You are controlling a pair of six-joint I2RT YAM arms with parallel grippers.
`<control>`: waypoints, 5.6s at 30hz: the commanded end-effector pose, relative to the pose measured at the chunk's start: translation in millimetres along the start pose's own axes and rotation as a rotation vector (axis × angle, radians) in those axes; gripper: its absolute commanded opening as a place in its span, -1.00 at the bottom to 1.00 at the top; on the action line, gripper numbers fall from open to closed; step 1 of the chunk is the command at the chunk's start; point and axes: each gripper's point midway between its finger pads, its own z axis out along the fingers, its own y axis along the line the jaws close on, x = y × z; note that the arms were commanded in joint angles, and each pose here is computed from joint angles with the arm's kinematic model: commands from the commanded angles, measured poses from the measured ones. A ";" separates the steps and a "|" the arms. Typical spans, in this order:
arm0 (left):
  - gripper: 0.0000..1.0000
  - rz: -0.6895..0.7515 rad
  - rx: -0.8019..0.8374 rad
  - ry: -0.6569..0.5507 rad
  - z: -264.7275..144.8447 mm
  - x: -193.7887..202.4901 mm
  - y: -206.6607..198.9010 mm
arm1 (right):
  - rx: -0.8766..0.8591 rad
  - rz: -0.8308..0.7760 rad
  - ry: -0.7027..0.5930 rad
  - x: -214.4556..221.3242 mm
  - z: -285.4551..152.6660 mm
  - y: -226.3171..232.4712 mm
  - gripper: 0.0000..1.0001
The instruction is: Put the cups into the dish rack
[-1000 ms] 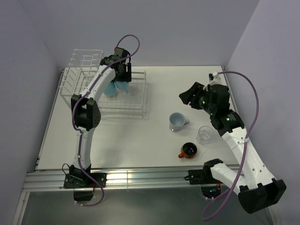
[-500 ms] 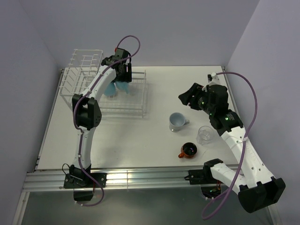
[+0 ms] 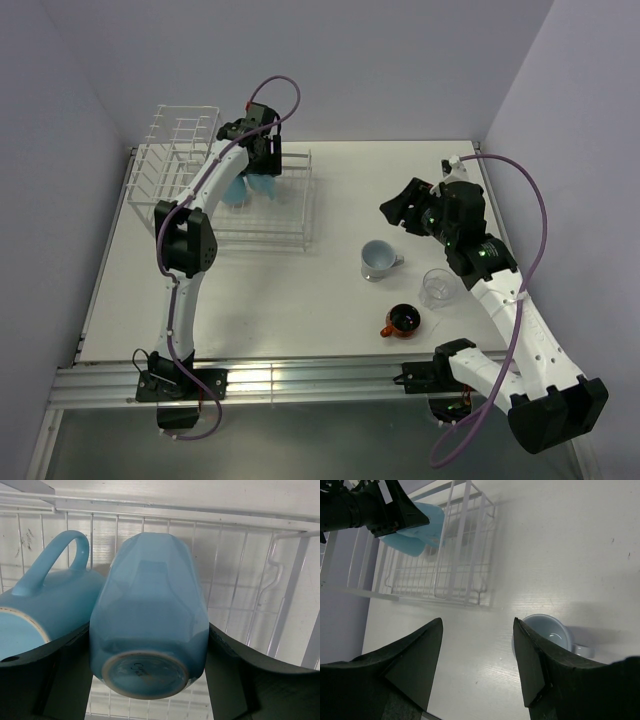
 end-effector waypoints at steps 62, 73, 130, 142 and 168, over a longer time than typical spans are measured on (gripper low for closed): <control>0.68 -0.041 -0.022 -0.032 11.9 -2.5 -3.8 | -0.026 -0.035 0.000 0.7 14.6 -0.2 0.38; 0.87 -0.053 -0.006 -0.157 -22.4 -35.1 -3.5 | -0.031 -0.044 0.000 -0.2 13.5 1.2 0.39; 0.86 -0.135 0.354 -0.446 -273.9 41.7 -23.1 | 0.342 -0.355 0.289 124.9 53.7 -37.0 0.27; 0.85 -0.125 0.373 -0.424 -268.1 49.9 -28.6 | 0.391 -0.387 0.366 151.8 70.9 -55.2 0.11; 0.85 -0.114 0.449 -0.404 -262.0 56.3 -45.6 | 0.342 -0.411 0.288 97.8 61.1 -14.1 -1.00</control>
